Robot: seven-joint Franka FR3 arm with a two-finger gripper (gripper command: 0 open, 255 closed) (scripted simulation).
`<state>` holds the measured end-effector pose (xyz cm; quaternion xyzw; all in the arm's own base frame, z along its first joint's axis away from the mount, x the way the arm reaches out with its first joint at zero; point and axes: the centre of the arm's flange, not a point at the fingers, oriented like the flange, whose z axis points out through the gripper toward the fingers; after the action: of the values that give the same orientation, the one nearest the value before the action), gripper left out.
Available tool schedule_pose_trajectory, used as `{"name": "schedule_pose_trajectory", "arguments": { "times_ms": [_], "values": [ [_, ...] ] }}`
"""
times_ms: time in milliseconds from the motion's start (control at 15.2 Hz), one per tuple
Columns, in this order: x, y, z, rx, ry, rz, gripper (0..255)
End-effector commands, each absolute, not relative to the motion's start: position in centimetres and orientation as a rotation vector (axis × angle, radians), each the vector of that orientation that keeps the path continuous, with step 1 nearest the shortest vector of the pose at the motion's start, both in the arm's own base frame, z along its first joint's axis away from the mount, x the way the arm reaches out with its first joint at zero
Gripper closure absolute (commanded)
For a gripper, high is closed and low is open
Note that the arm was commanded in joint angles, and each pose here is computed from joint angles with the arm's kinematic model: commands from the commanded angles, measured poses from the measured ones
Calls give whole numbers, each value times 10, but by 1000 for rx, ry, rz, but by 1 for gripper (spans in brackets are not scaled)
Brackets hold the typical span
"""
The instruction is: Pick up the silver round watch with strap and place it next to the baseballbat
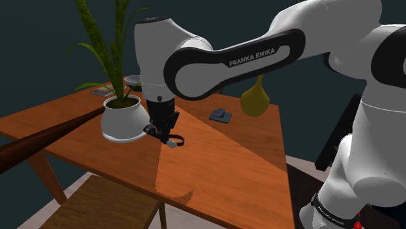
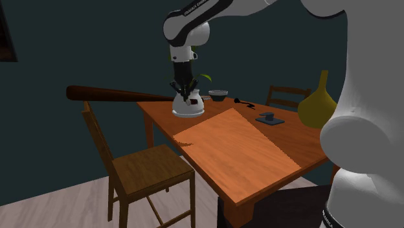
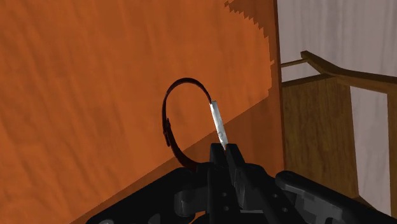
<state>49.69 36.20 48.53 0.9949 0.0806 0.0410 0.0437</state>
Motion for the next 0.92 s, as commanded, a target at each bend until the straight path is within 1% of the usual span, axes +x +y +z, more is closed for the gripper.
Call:
{"name": "schedule_pose_trajectory", "arguments": {
  "times_ms": [0,858],
  "values": [
    [497,361,475,3042,246,126,255],
    [497,361,406,3042,246,126,255]
  ]
}}
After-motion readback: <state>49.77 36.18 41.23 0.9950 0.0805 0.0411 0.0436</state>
